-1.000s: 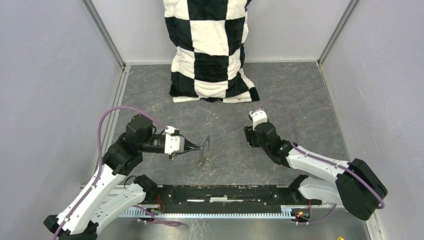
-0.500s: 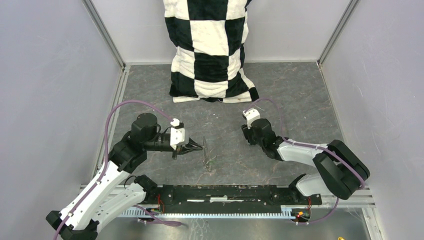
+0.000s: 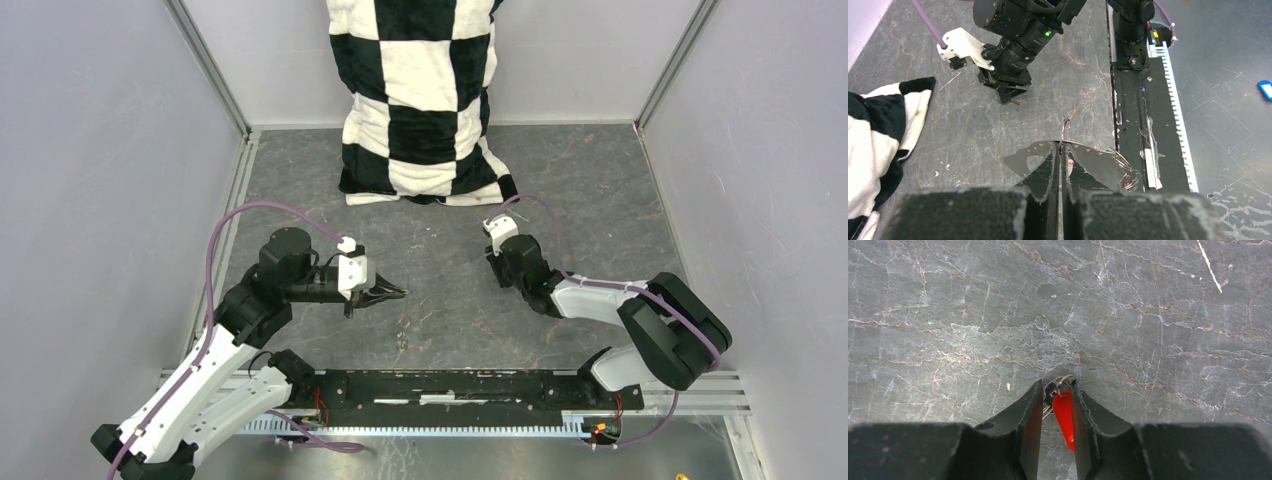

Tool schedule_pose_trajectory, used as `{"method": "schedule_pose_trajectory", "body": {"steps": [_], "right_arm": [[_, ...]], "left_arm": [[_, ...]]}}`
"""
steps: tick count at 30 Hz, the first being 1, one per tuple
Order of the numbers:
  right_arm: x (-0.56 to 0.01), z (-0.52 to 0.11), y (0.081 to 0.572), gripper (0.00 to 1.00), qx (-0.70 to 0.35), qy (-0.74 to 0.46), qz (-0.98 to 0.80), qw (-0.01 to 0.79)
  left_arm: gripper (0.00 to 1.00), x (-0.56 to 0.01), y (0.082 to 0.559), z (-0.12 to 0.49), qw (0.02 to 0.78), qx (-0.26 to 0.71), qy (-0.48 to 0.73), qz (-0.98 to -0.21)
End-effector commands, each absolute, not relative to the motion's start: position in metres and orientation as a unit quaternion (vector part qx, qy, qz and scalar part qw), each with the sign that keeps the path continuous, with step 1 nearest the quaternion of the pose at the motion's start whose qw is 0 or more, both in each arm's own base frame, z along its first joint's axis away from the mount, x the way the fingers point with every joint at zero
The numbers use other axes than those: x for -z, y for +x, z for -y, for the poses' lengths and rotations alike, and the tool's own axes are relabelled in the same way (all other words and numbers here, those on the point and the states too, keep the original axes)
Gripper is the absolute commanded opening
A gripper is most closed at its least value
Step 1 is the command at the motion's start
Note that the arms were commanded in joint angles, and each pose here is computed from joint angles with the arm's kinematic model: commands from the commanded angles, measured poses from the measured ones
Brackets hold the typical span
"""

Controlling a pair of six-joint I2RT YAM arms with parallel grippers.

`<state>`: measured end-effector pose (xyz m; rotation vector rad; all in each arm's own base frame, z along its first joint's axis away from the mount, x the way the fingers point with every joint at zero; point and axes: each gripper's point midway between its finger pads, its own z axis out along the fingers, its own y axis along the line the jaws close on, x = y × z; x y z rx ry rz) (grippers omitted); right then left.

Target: Put the keys on the keyring

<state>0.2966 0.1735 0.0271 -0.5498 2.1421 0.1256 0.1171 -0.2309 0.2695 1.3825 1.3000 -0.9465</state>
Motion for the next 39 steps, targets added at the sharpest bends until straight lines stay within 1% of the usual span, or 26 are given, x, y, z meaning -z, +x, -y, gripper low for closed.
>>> {"method": "schedule_pose_trajectory", "body": {"steps": [1,4,7,12,14,20,24,28,33,36,39], "right_arm": [[-0.041,-0.180,0.312,0.31,-0.052,-0.219,-0.854,0.469],[-0.039,-0.177,0.313,0.27,-0.044,-0.219,-0.856,0.467],[-0.035,-0.175,0.313,0.21,-0.039,-0.219,-0.858,0.463],[-0.037,-0.176,0.311,0.04,-0.050,-0.222,-0.854,0.468],[-0.042,-0.181,0.309,0.01,-0.068,-0.229,-0.848,0.473],[-0.076,-0.203,0.293,0.00,-0.153,-0.251,-0.809,0.510],[-0.098,-0.222,0.270,0.00,-0.232,-0.274,-0.778,0.516],[-0.123,-0.237,0.246,0.01,-0.303,-0.293,-0.739,0.525],[-0.183,-0.259,0.218,0.01,-0.391,-0.328,-0.667,0.543],[-0.220,-0.269,0.204,0.01,-0.422,-0.346,-0.629,0.553],[-0.246,-0.285,0.190,0.01,-0.445,-0.373,-0.603,0.546]], "left_arm": [[0.02,-0.287,0.118,0.233,0.511,0.391,0.567,-0.514],[0.02,-0.288,0.117,0.233,0.512,0.391,0.568,-0.512],[0.02,-0.289,0.117,0.233,0.513,0.391,0.567,-0.512],[0.02,-0.290,0.117,0.234,0.514,0.392,0.566,-0.511],[0.02,-0.291,0.118,0.234,0.513,0.393,0.566,-0.512],[0.02,-0.291,0.123,0.237,0.509,0.399,0.550,-0.528],[0.02,-0.285,0.130,0.237,0.508,0.397,0.530,-0.551],[0.02,-0.283,0.133,0.237,0.509,0.392,0.528,-0.556],[0.02,-0.272,0.147,0.237,0.500,0.383,0.503,-0.592],[0.02,-0.261,0.163,0.236,0.497,0.366,0.468,-0.632],[0.02,-0.253,0.170,0.236,0.488,0.361,0.452,-0.654]]}}
